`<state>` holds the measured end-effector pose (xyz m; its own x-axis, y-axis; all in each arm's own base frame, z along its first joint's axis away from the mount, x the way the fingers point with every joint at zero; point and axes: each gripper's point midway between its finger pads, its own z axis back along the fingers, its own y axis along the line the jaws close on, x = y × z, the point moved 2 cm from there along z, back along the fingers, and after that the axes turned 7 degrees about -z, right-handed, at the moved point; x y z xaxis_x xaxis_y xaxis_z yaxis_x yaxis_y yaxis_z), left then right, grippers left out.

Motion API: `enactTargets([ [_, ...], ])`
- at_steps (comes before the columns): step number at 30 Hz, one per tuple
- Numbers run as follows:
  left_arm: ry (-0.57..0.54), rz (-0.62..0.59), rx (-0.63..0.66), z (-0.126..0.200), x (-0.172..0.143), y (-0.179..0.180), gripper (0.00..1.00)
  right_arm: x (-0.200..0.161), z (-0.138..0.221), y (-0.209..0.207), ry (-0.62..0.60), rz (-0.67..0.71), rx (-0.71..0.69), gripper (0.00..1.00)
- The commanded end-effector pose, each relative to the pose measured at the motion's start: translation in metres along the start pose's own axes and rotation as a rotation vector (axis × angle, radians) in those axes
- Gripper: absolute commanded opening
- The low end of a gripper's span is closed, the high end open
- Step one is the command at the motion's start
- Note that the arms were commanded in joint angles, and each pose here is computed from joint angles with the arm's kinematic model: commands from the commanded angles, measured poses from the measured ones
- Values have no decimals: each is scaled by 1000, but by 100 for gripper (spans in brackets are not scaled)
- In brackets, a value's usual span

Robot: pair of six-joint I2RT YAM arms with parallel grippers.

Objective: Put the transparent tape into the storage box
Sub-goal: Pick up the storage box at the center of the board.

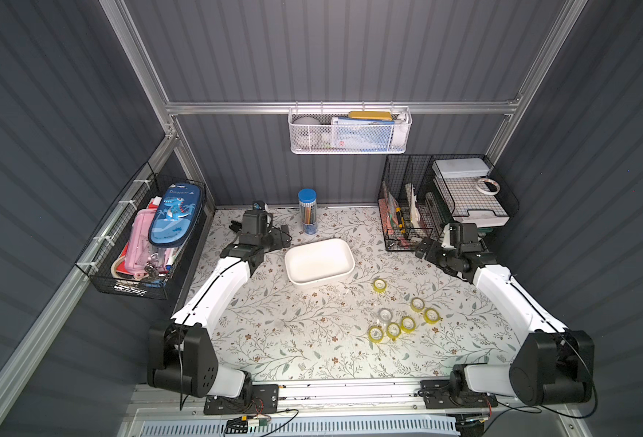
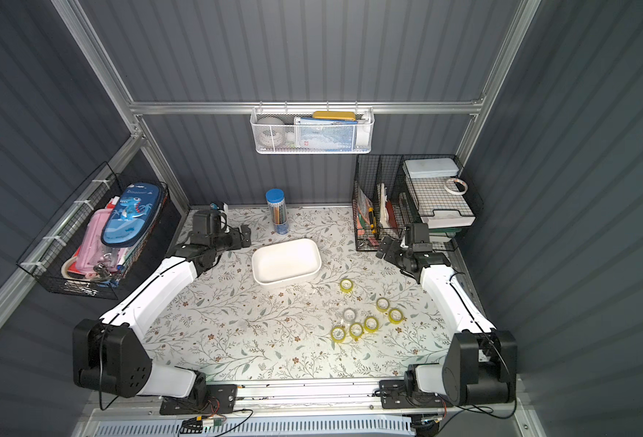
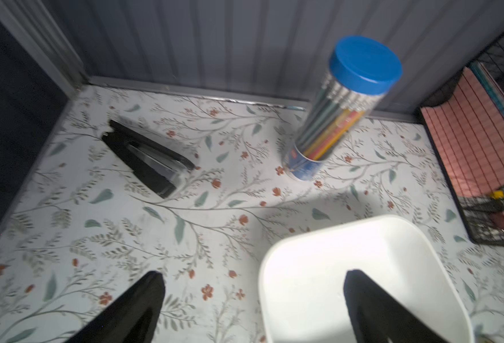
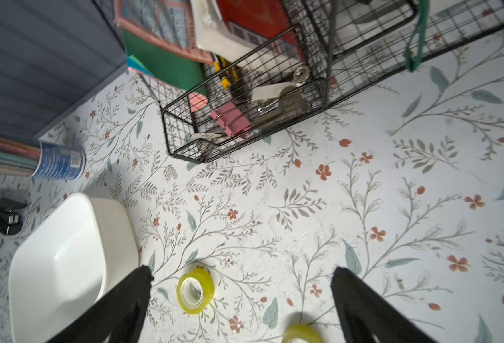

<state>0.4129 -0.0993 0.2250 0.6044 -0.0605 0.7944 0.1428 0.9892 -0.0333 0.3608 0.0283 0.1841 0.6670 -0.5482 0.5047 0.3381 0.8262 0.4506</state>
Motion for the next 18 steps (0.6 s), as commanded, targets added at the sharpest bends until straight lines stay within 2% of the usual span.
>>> enactTargets([
  [1, 257, 123, -1, -18, -63, -7, 99, -16, 6, 3, 79, 42, -8, 99],
  [7, 393, 218, 84, -35, -110, 1, 93, -33, 4, 5, 106, 77, -32, 99],
  [12, 428, 253, 80, -55, -131, -4, 86, -45, 0, 7, 124, 90, -35, 99],
  [15, 435, 263, 104, -65, -141, -1, 73, -51, -2, 8, 140, 90, -29, 99],
  [18, 451, 263, 102, -74, -149, -2, 57, -54, -3, 10, 146, 95, -29, 99],
])
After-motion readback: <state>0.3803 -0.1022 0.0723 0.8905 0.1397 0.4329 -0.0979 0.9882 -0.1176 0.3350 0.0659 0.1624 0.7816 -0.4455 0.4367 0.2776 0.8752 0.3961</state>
